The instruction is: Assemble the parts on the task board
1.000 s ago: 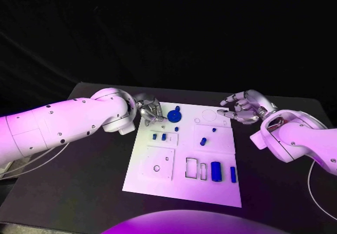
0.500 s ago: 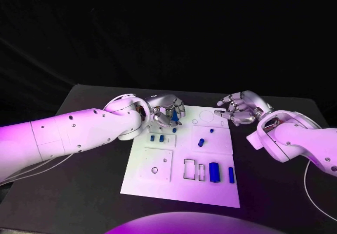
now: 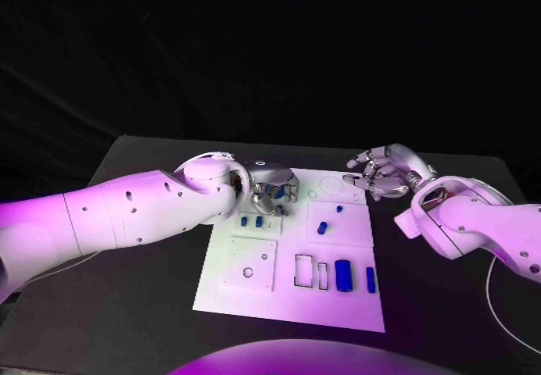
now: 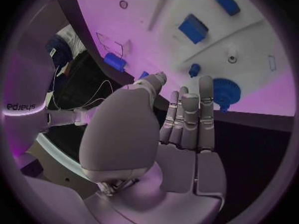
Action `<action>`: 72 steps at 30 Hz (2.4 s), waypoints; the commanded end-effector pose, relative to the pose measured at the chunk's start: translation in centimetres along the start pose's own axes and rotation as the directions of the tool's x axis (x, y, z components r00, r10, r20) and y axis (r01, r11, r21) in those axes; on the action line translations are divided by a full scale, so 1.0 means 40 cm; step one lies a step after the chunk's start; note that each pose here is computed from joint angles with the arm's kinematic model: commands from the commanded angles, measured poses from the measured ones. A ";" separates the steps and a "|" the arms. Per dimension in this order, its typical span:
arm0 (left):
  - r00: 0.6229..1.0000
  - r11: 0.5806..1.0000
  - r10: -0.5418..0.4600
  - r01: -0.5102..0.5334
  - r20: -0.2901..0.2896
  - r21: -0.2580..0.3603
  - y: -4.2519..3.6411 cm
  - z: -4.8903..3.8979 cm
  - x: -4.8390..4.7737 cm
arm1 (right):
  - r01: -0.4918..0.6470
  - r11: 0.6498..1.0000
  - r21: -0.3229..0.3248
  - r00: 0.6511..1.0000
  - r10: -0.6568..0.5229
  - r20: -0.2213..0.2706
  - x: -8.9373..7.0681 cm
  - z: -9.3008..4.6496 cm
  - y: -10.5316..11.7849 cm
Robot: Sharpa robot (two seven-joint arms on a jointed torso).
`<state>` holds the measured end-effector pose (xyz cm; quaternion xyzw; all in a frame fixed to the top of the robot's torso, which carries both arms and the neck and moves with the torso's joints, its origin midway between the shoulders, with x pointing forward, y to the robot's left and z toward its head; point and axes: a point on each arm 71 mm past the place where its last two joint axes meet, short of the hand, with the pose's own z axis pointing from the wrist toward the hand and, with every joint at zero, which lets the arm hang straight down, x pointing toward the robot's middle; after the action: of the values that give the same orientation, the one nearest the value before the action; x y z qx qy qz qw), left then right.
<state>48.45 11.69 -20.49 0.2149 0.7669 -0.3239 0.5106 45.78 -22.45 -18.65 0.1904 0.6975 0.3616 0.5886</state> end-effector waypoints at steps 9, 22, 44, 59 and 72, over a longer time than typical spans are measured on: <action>0.994 0.995 0.068 -0.073 -0.082 -0.063 0.021 0.009 0.012 | 0.000 1.000 -0.018 1.000 0.001 0.010 0.002 0.000 0.006; 0.995 0.993 0.068 -0.075 -0.074 -0.088 0.030 0.020 0.010 | -0.001 1.000 -0.020 1.000 0.001 0.010 0.003 -0.001 0.009; 0.992 0.992 0.063 -0.075 -0.111 -0.100 0.028 0.036 0.018 | 0.000 1.000 -0.019 1.000 0.000 0.006 0.005 0.000 0.009; 0.988 0.991 0.063 -0.078 -0.139 -0.108 0.028 0.039 0.025 | 0.000 1.000 -0.017 1.000 0.000 0.006 0.004 0.000 0.008; 0.993 0.993 0.061 -0.070 -0.100 -0.091 0.025 0.043 0.027 | -0.001 1.000 -0.020 1.000 0.001 0.007 0.004 0.000 0.009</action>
<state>49.94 11.27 -21.91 0.2268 0.7993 -0.2564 0.4939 45.71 -22.19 -18.55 0.1906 0.6935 0.3649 0.5913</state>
